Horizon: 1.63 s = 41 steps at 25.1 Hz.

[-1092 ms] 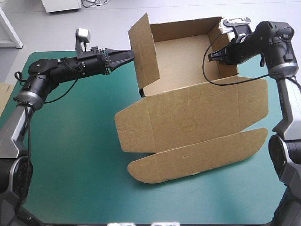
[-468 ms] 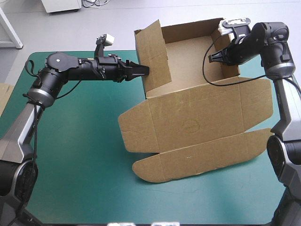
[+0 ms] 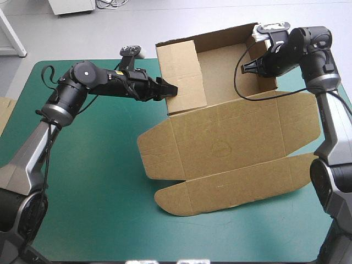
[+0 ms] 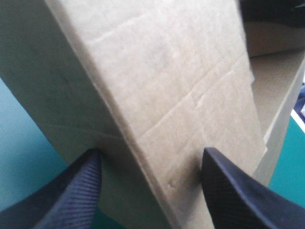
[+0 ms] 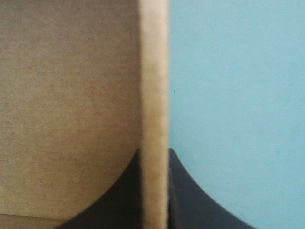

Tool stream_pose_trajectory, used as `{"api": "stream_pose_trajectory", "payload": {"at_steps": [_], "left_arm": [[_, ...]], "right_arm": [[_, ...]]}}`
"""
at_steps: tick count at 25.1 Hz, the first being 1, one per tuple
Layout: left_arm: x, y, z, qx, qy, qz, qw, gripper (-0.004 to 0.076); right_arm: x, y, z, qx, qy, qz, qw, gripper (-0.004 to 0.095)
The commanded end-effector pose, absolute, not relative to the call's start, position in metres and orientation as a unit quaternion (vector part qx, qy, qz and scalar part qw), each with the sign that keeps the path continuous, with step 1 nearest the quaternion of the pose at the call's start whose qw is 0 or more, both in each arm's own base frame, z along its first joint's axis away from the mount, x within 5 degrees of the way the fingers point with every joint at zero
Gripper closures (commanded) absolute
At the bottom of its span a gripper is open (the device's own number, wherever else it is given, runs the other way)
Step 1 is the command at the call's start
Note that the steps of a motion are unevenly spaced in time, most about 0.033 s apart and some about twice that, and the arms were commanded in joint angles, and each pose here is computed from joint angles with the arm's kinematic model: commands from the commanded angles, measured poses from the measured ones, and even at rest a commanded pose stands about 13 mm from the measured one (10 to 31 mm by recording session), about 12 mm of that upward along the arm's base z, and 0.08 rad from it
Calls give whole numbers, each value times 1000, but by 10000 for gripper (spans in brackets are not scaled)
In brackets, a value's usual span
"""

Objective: Fold the box

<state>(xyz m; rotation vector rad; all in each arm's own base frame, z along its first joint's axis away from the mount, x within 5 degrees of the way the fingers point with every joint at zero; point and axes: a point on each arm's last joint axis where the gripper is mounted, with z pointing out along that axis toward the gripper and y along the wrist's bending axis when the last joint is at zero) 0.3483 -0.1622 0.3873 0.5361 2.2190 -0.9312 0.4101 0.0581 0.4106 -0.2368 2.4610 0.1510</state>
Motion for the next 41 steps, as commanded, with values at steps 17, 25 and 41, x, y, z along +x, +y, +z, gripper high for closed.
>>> {"api": "stream_pose_trajectory", "payload": {"at_steps": [17, 25, 41], "left_arm": [[371, -194, 362, 211, 928, -175, 251, 283], [376, -196, 342, 194, 946, -169, 199, 291], [384, -194, 341, 183, 944, -148, 232, 734]], "right_arm": [[392, 81, 381, -85, 959, 89, 257, 907], [393, 81, 380, -49, 961, 100, 253, 907], [403, 109, 352, -30, 971, 109, 211, 906]]}}
